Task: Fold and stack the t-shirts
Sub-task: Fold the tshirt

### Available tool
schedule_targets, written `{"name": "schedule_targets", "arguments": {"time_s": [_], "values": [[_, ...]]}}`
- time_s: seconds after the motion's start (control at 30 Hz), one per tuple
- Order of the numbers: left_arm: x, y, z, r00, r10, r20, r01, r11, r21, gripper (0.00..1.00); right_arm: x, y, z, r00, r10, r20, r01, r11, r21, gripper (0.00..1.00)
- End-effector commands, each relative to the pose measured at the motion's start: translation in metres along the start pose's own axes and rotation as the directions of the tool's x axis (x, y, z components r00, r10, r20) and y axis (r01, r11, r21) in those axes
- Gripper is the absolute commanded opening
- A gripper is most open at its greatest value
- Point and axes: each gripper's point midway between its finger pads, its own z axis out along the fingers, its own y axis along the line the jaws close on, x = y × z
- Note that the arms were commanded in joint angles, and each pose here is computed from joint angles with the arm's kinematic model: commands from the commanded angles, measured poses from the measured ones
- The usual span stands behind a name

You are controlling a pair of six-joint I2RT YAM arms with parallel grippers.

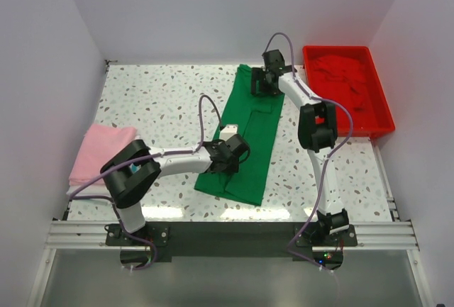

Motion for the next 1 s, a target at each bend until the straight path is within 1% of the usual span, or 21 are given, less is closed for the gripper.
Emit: {"name": "schedule_targets", "arguments": {"time_s": [0.0,0.03,0.1,0.17,0.2,0.27,0.37,0.4,0.43,0.47,0.5,0.53,0.6,0.63,0.7,0.73,0.77,0.8,0.83,0.87,0.97], "values": [[-0.008,-0.021,-0.017,1.0,-0.021,-0.017,0.023,0.997,0.078,0.43,-0.031,-0.004,-0.021,0.997,-0.039,0.072,0.04,0.999,-0.012,0.87],[-0.014,-0.024,-0.021,1.0,-0.019,-0.005,0.019,0.995,0.093,0.46,-0.038,-0.003,-0.028,0.995,-0.041,0.089,0.042,0.999,-0.014,0.9],[-0.027,-0.03,-0.034,0.999,-0.018,0.031,0.014,0.991,0.131,0.49,-0.052,0.0,-0.048,0.992,-0.037,0.12,0.04,0.999,-0.019,0.91],[-0.037,-0.028,-0.042,0.998,-0.013,0.059,0.005,0.992,0.13,0.52,-0.057,-0.002,-0.061,0.99,-0.032,0.134,0.033,0.999,0.0,0.92],[-0.046,-0.025,-0.05,0.996,-0.022,0.082,0.011,0.991,0.13,0.52,-0.068,0.0,-0.081,0.986,-0.023,0.165,0.024,1.0,-0.002,0.92],[-0.053,-0.011,-0.056,0.994,-0.033,0.103,0.023,0.995,0.095,0.54,-0.062,-0.003,-0.095,0.988,0.004,0.154,-0.006,1.0,0.015,0.92],[-0.06,0.023,-0.065,0.986,-0.102,0.129,0.092,0.993,0.076,0.55,-0.044,0.001,-0.124,0.988,0.043,0.148,-0.045,0.999,0.014,0.92],[-0.057,0.043,-0.067,0.98,-0.143,0.135,0.135,0.989,0.067,0.56,-0.035,0.004,-0.131,0.989,0.048,0.141,-0.052,0.998,0.019,0.92],[-0.057,0.049,-0.066,0.976,-0.167,0.14,0.157,0.984,0.08,0.56,-0.014,0.014,-0.149,0.992,0.038,0.122,-0.039,0.999,0.009,0.91],[-0.052,0.055,-0.066,0.975,-0.181,0.126,0.17,0.981,0.092,0.56,-0.001,0.017,-0.155,0.992,0.034,0.118,-0.036,0.999,0.016,0.91],[-0.042,0.068,-0.065,0.972,-0.203,0.118,0.194,0.978,0.083,0.56,0.012,0.019,-0.165,0.993,0.043,0.115,-0.045,0.999,0.02,0.88],[-0.038,0.072,-0.065,0.971,-0.207,0.118,0.198,0.977,0.082,0.56,0.031,0.034,-0.173,0.994,0.051,0.095,-0.049,0.999,-0.02,0.86],[-0.019,0.082,-0.064,0.972,-0.219,0.091,0.212,0.974,0.082,0.56,0.082,0.042,-0.195,0.996,0.047,0.079,-0.045,0.999,-0.032,0.8],[-0.015,0.083,-0.064,0.97,-0.227,0.087,0.22,0.971,0.091,0.55,0.112,0.032,-0.207,0.997,0.035,0.075,-0.034,0.999,-0.012,0.79],[0.002,0.091,-0.061,0.968,-0.241,0.066,0.234,0.967,0.096,0.55,0.149,0.041,-0.22,0.998,0.04,0.043,-0.038,0.999,-0.037,0.76],[0.005,0.091,-0.061,0.966,-0.248,0.067,0.24,0.965,0.106,0.55,0.184,0.031,-0.218,0.999,0.035,-0.011,-0.036,0.999,-0.023,0.71],[0.012,0.096,-0.061,0.965,-0.255,0.065,0.247,0.963,0.106,0.54,0.189,0.033,-0.232,0.999,0.05,0.015,-0.049,0.997,-0.058,0.69],[0.014,0.096,-0.061,0.963,-0.261,0.064,0.252,0.96,0.119,0.54,0.218,0.031,-0.232,0.998,0.054,-0.022,-0.055,0.997,-0.056,0.68],[0.016,0.097,-0.061,0.962,-0.264,0.065,0.255,0.959,0.123,0.54,0.228,0.029,-0.236,0.998,0.06,-0.024,-0.062,0.997,-0.052,0.65],[0.019,0.099,-0.061,0.961,-0.268,0.061,0.259,0.958,0.126,0.54,0.231,0.03,-0.245,0.997,0.073,-0.006,-0.073,0.995,-0.074,0.64],[0.021,0.098,-0.062,0.961,-0.27,0.065,0.259,0.955,0.143,0.54,0.263,0.022,-0.247,0.993,0.106,-0.042,-0.109,0.991,-0.076,0.64]]}}
